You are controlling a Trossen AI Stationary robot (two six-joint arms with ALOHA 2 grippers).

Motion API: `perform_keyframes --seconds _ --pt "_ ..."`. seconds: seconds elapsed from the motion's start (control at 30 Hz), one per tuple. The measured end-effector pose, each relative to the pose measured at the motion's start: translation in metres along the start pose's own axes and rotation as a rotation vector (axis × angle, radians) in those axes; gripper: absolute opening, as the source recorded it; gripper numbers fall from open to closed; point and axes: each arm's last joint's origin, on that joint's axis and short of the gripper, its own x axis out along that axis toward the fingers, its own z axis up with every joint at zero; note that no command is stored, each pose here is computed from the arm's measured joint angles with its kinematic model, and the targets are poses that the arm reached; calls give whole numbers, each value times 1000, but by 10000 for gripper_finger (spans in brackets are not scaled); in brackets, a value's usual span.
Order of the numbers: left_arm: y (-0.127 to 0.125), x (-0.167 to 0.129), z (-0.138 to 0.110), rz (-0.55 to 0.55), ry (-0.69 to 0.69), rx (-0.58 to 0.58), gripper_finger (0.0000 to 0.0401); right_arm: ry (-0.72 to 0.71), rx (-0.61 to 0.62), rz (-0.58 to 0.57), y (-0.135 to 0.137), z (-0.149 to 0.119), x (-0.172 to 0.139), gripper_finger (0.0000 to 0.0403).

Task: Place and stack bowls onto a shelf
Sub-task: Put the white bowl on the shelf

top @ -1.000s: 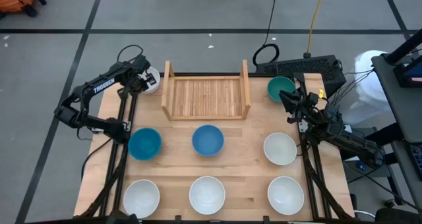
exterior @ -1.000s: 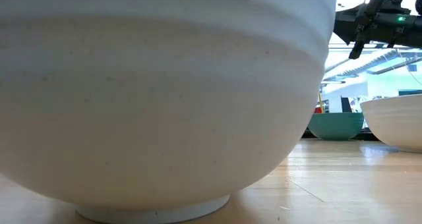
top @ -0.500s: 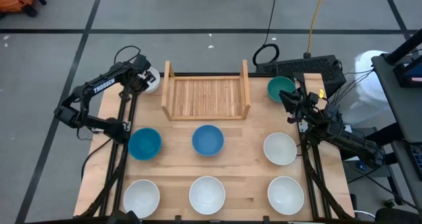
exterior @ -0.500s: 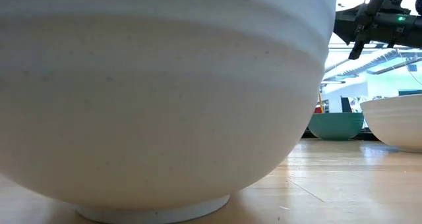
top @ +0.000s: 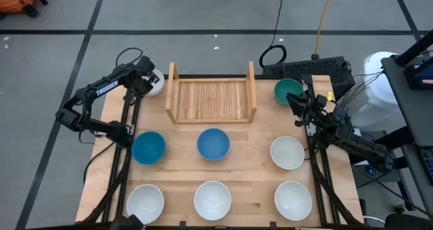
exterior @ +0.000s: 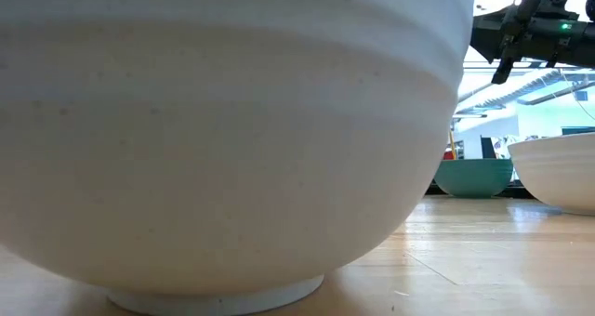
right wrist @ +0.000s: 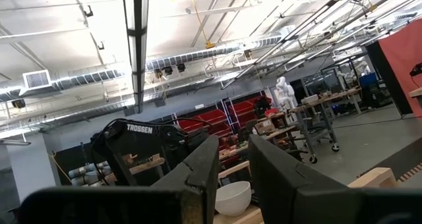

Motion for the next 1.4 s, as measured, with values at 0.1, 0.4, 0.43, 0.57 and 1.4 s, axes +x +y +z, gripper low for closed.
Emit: perform_keyframes --seconds 0.1,0.4,0.43,0.57,1.4 --pt "0 0 1 3 -13 -16 108 0 0 0 0 0 0 77" --pt "1 0 2 7 -23 -18 108 0 0 0 0 0 0 77" --pt "1 0 2 7 -23 -18 108 0 0 0 0 0 0 77" --pt "1 0 4 8 -25 -22 108 0 0 0 0 0 0 77" --pt "3 2 7 22 -43 4 108 -70 -22 26 3 7 0 77"
